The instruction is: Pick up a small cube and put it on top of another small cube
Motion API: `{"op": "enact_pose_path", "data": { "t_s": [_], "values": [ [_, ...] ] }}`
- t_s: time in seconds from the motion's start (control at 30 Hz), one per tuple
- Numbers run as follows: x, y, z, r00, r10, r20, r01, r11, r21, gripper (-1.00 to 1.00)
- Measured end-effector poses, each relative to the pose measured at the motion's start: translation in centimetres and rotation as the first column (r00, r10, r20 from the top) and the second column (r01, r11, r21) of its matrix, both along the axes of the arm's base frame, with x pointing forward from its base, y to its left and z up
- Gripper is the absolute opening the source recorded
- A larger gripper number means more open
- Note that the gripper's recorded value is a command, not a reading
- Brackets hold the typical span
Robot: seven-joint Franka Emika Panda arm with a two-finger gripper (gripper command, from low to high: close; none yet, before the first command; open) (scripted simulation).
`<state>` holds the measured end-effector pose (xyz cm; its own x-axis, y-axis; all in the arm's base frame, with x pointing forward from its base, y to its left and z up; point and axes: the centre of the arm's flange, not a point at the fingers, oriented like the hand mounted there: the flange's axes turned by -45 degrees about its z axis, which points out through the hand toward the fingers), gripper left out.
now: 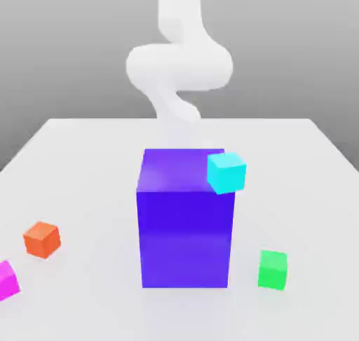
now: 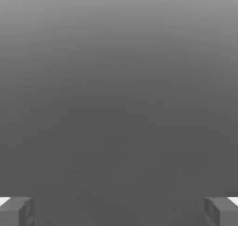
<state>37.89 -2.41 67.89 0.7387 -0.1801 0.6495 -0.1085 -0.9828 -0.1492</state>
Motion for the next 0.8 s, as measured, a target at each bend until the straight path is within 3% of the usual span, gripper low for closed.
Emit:
{"op": "enact_pose_path", "data": {
  "t_s": [0.1,0.2,0.27,0.37,0.53,0.67,0.8],
  "values": [
    [3.7,-3.1,-4.5,0.986,-0.128,-0.108,0.144,0.976,0.162,0.0],
    [6.5,-6.0,-9.3,0.942,-0.247,-0.227,0.305,0.911,0.277,0.0],
    [8.0,-7.9,-12.6,0.894,-0.322,-0.311,0.419,0.847,0.329,0.0],
    [9.6,-10.7,-17.7,0.794,-0.424,-0.435,0.587,0.721,0.368,0.0],
    [10.6,-15.5,-26.4,0.556,-0.559,-0.615,0.827,0.449,0.339,0.0],
    [9.7,-19.9,-33.0,0.307,-0.631,-0.712,0.951,0.18,0.251,0.0],
    [8.0,-23.3,-39.0,0.051,-0.653,-0.756,0.987,-0.082,0.137,0.0]
  ]
}}
